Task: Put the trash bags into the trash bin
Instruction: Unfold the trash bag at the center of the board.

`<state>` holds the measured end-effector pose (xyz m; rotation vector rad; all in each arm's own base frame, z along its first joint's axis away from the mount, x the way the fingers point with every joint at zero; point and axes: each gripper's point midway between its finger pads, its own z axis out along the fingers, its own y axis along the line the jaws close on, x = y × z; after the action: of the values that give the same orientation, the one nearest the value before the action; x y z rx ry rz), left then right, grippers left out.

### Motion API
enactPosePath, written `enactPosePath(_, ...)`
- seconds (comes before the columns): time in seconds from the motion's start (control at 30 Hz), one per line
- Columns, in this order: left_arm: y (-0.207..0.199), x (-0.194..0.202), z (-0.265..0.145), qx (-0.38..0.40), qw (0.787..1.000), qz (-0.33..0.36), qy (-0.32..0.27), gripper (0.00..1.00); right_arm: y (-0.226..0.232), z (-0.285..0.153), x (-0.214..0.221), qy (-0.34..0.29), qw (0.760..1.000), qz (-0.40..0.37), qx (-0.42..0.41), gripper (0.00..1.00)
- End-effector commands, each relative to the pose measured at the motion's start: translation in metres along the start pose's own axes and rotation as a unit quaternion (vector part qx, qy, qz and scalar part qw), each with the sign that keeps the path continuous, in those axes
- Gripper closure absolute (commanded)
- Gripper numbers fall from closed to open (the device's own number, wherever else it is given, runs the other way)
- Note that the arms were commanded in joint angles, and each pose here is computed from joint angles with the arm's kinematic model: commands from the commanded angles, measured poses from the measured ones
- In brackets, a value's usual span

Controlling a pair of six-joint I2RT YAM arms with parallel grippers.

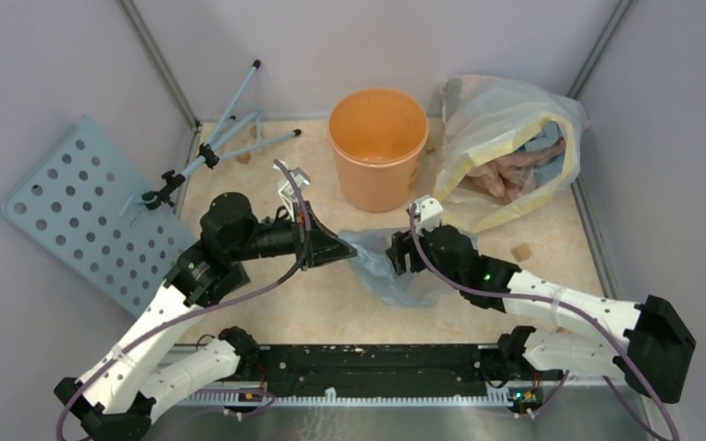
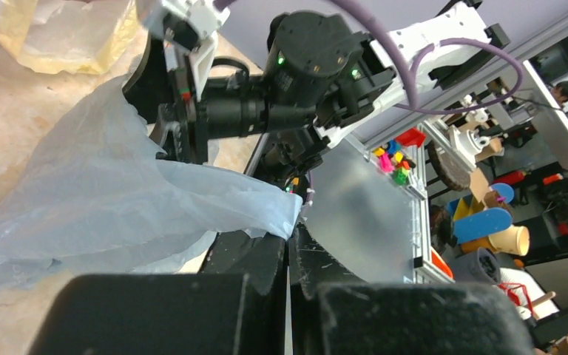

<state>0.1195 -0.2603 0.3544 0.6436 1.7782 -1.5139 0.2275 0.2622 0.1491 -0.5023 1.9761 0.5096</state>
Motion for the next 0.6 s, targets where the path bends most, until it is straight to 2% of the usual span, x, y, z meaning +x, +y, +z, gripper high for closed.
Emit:
enactPosePath(0.0, -0.005, -0.007, -0.004, 0.001, 0.999, 0.043, 0.0, 1.0, -0.021, -0.01, -0.007, -0.008, 0.999, 0.014, 0.032, 0.27)
enactPosePath(0.07, -0.003, -0.004, -0.003, 0.002, 0.999, 0.045, 0.007, 1.0, -0.035, -0.014, -0.008, -0.01, 0.997, 0.021, 0.073, 0.21)
enactPosePath(0.1, -0.004, -0.004, -0.003, 0.004, 0.999, 0.046, 0.009, 1.0, -0.054, -0.018, -0.01, -0.017, 0.991, 0.035, 0.13, 0.2)
enactPosePath(0.23, -0.01, -0.007, -0.007, 0.007, 0.998, 0.062, 0.001, 1.0, -0.09, -0.027, -0.013, -0.045, 0.971, 0.066, 0.224, 0.21)
enactPosePath(0.37, -0.009, -0.011, -0.014, -0.016, 0.997, 0.075, -0.001, 1.0, -0.09, -0.03, -0.028, -0.061, 0.975, 0.058, 0.204, 0.14)
enactPosePath(0.57, 0.014, 0.001, -0.018, -0.069, 0.995, 0.075, 0.013, 1.0, -0.039, -0.026, -0.044, -0.034, 0.998, 0.012, 0.056, 0.14)
